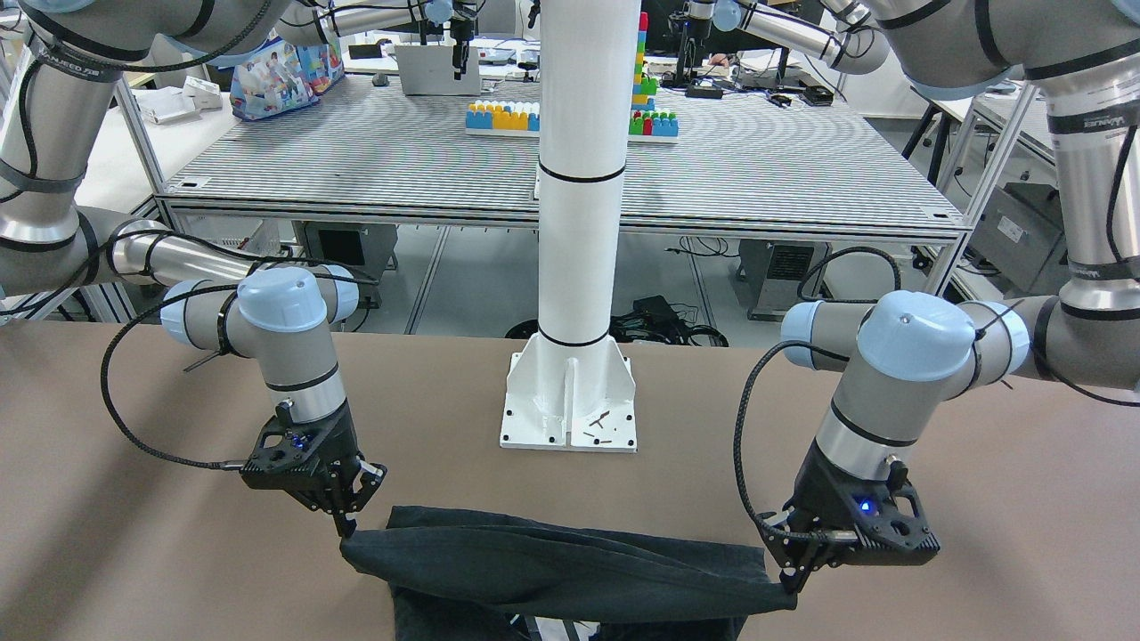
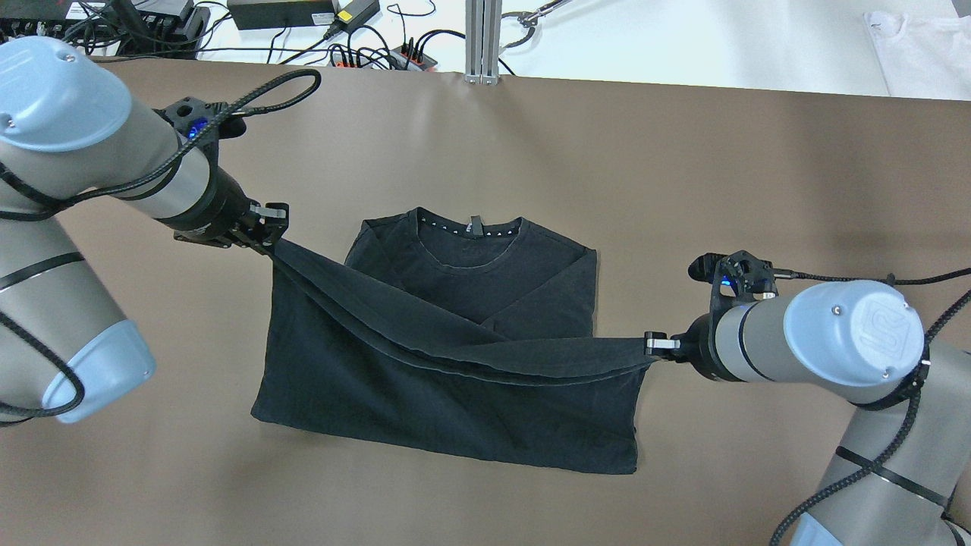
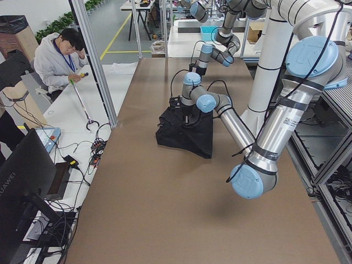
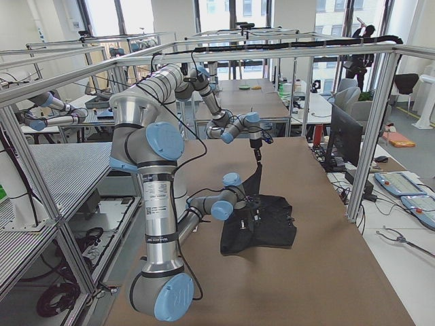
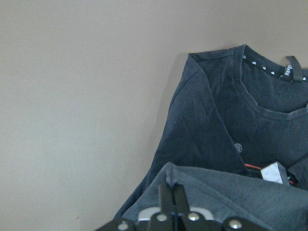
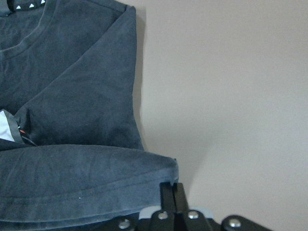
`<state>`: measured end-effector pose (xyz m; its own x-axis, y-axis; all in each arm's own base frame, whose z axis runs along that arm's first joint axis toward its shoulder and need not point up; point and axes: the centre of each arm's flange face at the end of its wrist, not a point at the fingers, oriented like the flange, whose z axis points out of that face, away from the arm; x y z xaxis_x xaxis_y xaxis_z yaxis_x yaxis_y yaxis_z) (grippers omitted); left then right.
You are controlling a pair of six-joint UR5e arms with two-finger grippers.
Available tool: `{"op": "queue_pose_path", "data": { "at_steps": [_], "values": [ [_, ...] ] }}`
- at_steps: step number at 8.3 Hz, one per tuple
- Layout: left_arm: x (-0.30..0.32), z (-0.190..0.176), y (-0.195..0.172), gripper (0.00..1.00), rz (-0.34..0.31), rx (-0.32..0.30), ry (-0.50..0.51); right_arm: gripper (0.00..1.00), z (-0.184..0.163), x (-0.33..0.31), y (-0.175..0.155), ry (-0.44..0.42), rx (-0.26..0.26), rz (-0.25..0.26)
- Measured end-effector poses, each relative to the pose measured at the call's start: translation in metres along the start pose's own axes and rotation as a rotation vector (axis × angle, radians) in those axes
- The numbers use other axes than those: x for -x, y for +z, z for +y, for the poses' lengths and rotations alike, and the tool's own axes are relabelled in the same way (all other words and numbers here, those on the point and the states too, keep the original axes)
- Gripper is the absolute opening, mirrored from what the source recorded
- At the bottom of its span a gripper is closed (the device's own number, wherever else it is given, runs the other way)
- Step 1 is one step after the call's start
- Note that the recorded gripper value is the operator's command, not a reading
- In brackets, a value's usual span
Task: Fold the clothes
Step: 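Lift the hem with both grippers and carry it toward the collar, then lay the hem down near the collar and open both grippers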
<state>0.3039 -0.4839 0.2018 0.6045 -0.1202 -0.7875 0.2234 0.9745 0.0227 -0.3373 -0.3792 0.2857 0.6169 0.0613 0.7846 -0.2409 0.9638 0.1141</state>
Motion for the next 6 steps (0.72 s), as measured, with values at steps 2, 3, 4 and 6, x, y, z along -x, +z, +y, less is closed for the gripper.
{"op": "queue_pose_path", "data": {
  "at_steps": [2,3,4,6],
  "values": [
    [-0.011,-0.031,0.027,0.0,-0.028,-0.027,-0.014,0.0,-0.029,-0.005,-0.003,-0.007,-0.04,0.013],
    [-0.011,-0.047,0.05,0.0,-0.036,-0.041,-0.016,0.0,-0.038,-0.008,0.003,-0.004,-0.046,0.027],
    [-0.008,-0.064,0.077,0.0,-0.044,-0.062,-0.014,0.0,-0.049,-0.002,0.017,-0.001,-0.046,0.042],
    [0.004,-0.088,0.13,0.0,-0.044,-0.085,-0.007,0.0,-0.067,0.01,0.052,0.008,-0.041,0.079]
  ]
}}
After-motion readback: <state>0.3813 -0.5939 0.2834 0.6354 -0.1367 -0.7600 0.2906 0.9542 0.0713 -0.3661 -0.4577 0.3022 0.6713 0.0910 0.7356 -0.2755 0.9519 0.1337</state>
